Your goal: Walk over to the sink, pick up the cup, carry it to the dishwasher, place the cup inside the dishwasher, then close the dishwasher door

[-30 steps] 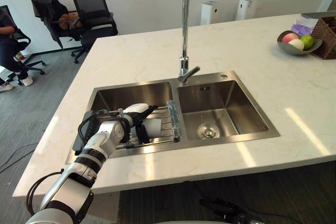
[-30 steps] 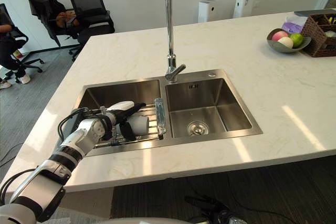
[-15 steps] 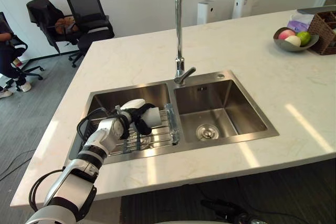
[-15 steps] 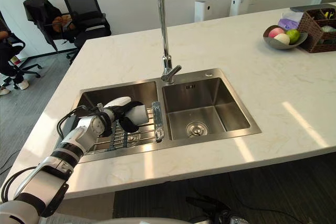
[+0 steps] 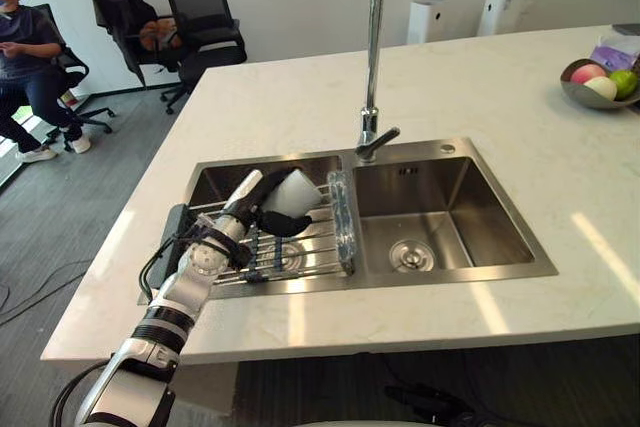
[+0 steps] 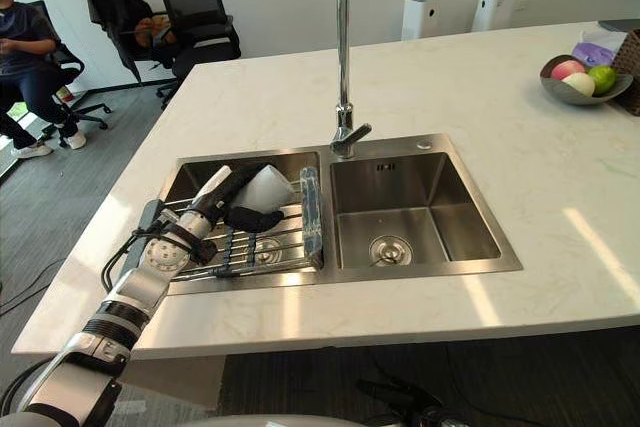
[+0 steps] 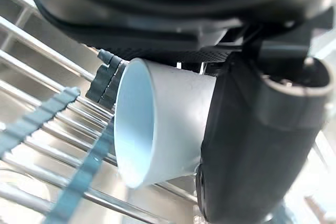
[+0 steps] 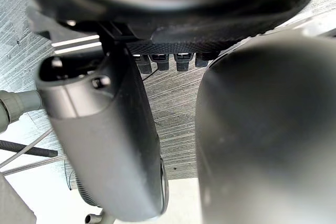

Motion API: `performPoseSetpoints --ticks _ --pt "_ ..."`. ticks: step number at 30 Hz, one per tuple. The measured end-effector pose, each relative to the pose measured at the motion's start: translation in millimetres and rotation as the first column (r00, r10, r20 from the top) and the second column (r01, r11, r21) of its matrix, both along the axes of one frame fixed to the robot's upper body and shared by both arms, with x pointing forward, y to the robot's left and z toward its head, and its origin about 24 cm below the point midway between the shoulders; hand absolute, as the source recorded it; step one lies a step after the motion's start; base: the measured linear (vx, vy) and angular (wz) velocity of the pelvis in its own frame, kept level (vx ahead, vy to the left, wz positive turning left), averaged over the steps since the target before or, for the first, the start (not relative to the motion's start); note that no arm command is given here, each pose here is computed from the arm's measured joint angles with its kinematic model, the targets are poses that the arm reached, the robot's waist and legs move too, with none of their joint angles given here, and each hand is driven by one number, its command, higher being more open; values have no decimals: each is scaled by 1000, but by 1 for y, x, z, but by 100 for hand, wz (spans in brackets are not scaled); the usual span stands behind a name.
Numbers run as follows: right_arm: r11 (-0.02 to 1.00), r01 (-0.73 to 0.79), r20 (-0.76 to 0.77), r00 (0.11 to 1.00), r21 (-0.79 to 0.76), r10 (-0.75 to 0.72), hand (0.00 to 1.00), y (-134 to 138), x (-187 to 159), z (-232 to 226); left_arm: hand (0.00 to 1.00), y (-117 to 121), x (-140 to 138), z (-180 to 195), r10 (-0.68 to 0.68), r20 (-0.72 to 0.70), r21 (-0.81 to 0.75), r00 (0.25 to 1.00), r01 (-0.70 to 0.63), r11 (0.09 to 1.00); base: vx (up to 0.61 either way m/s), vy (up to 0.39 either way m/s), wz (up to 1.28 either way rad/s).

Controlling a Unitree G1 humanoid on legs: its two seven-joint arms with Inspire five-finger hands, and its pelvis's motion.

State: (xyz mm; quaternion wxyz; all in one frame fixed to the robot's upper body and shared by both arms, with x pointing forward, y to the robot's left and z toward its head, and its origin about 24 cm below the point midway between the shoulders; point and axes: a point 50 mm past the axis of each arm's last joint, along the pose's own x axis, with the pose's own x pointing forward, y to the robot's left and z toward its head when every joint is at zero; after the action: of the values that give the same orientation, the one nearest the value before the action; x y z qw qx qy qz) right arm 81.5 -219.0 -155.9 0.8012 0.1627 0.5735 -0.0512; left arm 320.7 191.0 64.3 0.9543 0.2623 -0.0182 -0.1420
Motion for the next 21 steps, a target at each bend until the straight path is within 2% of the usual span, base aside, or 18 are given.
performPoseSetpoints --ticks 2,13,15,21 --pt "1000 1 -2 1000 3 -1 100 1 -1 0 0 -1 -3 1 6 -10 -136 1000 -7 991 -5 -4 2" --pt "1000 3 -31 1000 19 -3 100 3 -7 -3 0 -8 -3 -17 22 -131 -292 991 -59 955 -1 -1 1" --pt "1000 5 -38 999 27 -3 100 5 -10 -4 0 -9 -3 -20 46 -139 -377 989 -95 921 -7 -5 2" --pt "999 7 -56 998 44 -4 100 10 -15 -6 0 -13 -5 -27 102 -172 -459 980 -171 872 -4 -2 1"
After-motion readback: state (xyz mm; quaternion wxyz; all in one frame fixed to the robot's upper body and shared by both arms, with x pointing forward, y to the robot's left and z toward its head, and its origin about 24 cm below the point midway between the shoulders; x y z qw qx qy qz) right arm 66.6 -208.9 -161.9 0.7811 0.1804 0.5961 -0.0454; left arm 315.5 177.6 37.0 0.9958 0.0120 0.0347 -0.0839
